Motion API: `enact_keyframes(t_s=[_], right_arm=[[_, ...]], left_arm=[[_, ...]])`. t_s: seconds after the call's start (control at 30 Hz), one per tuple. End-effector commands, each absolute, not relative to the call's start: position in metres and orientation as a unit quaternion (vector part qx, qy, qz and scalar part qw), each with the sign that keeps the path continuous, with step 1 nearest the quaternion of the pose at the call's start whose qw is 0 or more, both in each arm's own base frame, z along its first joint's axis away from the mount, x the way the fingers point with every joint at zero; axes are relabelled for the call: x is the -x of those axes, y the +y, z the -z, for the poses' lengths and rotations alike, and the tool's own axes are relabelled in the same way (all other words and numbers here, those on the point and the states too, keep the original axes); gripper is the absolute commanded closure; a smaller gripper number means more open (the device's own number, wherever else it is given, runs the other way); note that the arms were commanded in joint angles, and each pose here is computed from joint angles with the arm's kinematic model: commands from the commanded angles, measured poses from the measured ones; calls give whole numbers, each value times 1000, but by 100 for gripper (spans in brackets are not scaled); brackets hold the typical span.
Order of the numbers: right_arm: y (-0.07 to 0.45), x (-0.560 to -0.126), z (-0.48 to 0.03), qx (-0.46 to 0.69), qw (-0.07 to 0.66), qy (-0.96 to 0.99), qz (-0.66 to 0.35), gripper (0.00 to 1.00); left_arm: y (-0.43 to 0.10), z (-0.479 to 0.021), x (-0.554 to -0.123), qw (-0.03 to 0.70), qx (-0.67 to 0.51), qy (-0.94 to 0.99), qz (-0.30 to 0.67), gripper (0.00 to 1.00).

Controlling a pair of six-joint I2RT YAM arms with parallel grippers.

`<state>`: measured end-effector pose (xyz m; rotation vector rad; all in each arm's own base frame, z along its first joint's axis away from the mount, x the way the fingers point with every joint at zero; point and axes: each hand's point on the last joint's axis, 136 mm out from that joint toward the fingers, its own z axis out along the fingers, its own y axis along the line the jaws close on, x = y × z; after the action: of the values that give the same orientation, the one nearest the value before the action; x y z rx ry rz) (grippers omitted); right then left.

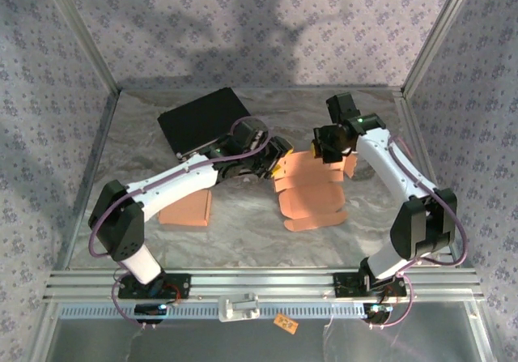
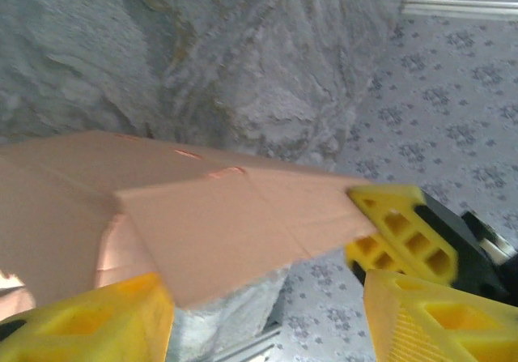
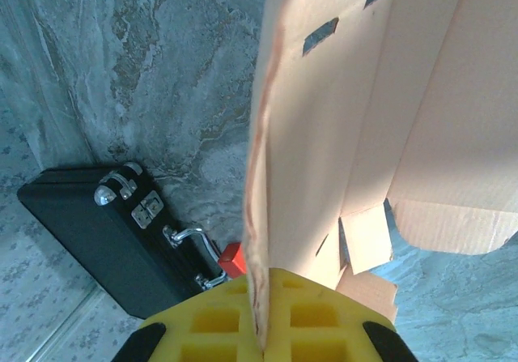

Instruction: Fold the paper box

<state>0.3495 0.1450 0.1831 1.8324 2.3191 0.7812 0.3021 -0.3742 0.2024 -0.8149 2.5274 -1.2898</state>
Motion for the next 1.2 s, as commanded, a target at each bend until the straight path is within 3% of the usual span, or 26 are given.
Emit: enact_keyframes(t_s=[0.0, 0.23, 0.73, 1.0, 1.17], right_arm=[[142, -340, -185, -602, 31, 755, -259, 100], [143, -340, -187, -598, 29, 756, -263, 100], [143, -345, -189, -600, 30, 750, -277, 100], [144, -353, -186, -598, 31, 749, -285, 100], [148, -356, -187, -592, 27, 751, -292, 100]], left_arm=[[-360, -201, -310, 112, 281, 855, 422, 37], [-350, -204, -317, 131, 271, 862, 408, 40], [-356, -197, -310, 103, 228, 874, 417, 71], [-380, -208, -297, 65, 149, 890, 427, 73], [-388, -199, -286, 25, 108, 908, 405, 63]])
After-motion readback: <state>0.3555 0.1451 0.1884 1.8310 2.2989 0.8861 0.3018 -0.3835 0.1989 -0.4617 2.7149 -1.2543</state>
